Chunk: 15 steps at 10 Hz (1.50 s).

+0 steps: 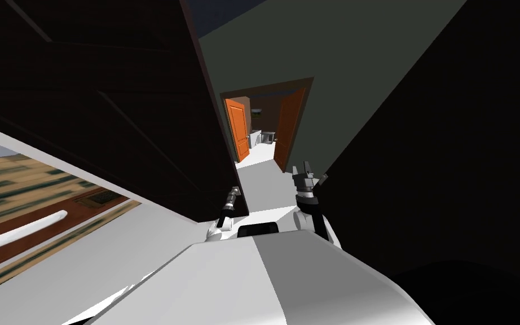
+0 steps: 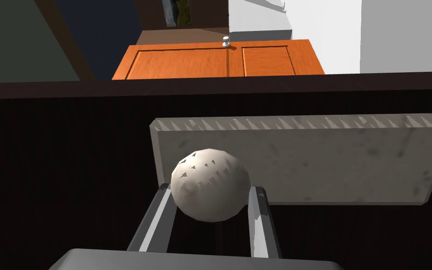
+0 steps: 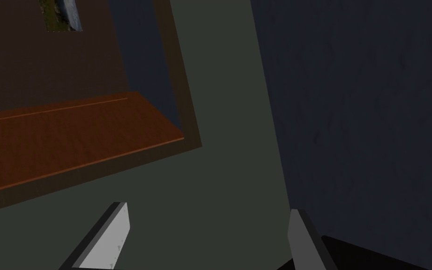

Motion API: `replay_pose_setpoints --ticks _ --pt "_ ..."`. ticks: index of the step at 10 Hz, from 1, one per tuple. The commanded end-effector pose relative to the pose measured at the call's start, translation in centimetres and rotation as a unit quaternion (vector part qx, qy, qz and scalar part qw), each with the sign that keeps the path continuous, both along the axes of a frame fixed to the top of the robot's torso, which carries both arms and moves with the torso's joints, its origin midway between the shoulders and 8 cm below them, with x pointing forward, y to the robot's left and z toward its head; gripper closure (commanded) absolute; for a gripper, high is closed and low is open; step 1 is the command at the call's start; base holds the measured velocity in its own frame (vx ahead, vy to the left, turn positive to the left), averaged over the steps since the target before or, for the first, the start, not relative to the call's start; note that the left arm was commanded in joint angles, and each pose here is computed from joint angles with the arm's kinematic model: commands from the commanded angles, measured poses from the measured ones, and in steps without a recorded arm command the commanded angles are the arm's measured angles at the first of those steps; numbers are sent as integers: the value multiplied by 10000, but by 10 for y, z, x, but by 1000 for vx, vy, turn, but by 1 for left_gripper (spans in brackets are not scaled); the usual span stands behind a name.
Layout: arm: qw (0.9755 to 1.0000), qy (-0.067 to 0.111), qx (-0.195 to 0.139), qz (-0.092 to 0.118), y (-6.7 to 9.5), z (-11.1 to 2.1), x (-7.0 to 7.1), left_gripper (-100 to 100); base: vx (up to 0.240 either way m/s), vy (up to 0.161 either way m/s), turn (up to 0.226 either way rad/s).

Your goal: Push the door open

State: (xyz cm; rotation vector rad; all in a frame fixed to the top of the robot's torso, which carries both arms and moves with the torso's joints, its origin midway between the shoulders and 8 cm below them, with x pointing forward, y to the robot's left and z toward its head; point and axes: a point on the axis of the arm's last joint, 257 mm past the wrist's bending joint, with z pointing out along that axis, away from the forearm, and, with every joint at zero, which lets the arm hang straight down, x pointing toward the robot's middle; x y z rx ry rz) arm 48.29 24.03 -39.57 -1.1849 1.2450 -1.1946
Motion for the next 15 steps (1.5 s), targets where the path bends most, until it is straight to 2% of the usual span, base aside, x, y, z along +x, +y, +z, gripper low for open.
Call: replay_pose_setpoints --ticks 1,2,5,6,11,12,15 --pt "9999 -74 27 63 11 4 4 100 51 2 -13" --pt "9998 -76 21 198 22 5 4 100 118 -68 25" --pt "9991 -79 3 421 39 5 4 100 166 -82 97" --pt "9994 -45 -26 339 28 3 1 -100 -51 -58 64" --pt "9995 -54 -135 294 16 4 3 -100 -243 -58 27" --pt "9995 -53 -113 301 18 4 3 -100 -111 -33 7" --pt "9993 -80 -92 345 23 4 0 -100 167 2 -28"
